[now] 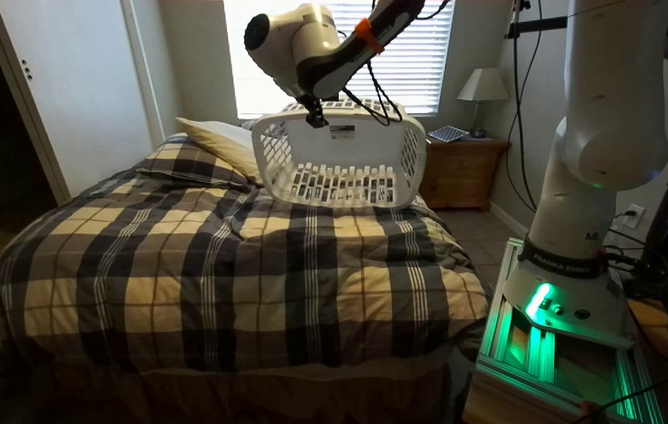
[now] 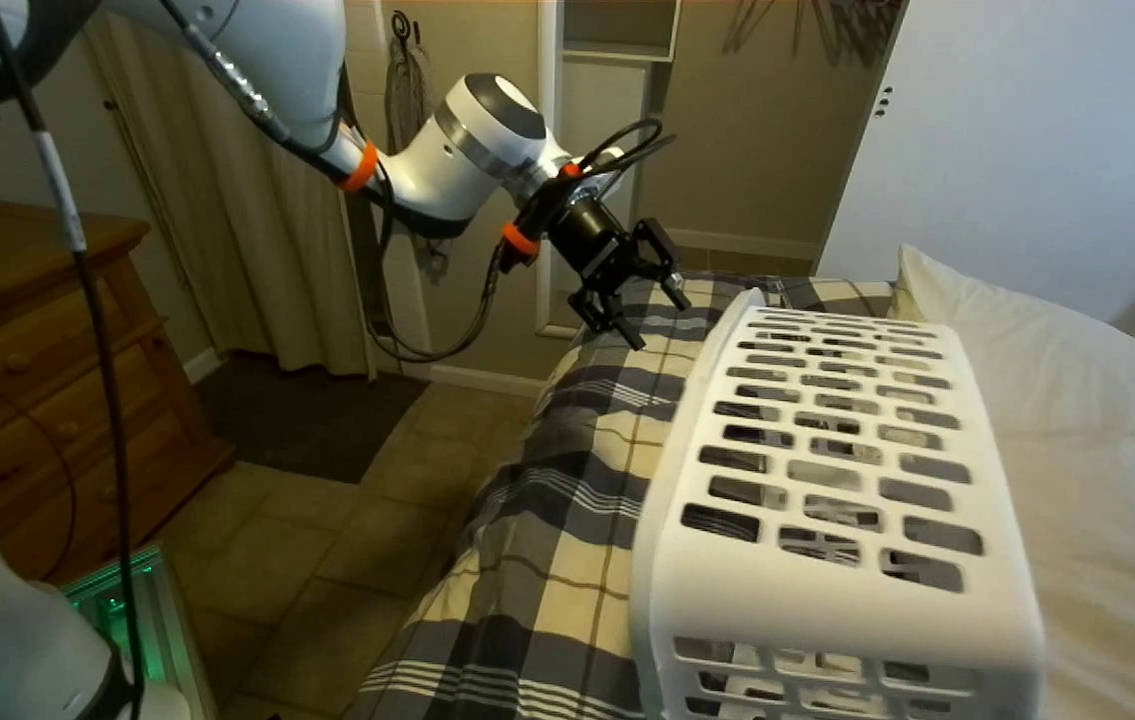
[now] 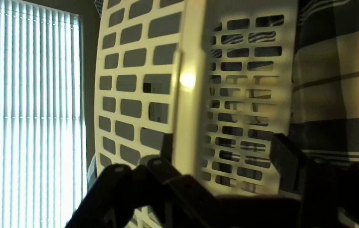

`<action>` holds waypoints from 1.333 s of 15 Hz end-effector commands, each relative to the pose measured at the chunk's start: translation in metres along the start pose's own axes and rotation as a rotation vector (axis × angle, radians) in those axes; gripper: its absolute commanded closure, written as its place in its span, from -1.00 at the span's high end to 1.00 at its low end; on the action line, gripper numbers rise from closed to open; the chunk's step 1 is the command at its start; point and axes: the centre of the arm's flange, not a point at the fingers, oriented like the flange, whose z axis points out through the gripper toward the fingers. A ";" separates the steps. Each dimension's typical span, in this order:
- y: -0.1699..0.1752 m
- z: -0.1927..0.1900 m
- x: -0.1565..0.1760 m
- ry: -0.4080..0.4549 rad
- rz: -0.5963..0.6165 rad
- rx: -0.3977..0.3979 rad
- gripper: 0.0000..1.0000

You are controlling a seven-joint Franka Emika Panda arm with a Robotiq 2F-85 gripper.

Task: Flip the basket over

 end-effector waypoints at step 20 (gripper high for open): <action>-0.134 0.043 0.018 0.036 -0.181 0.085 1.00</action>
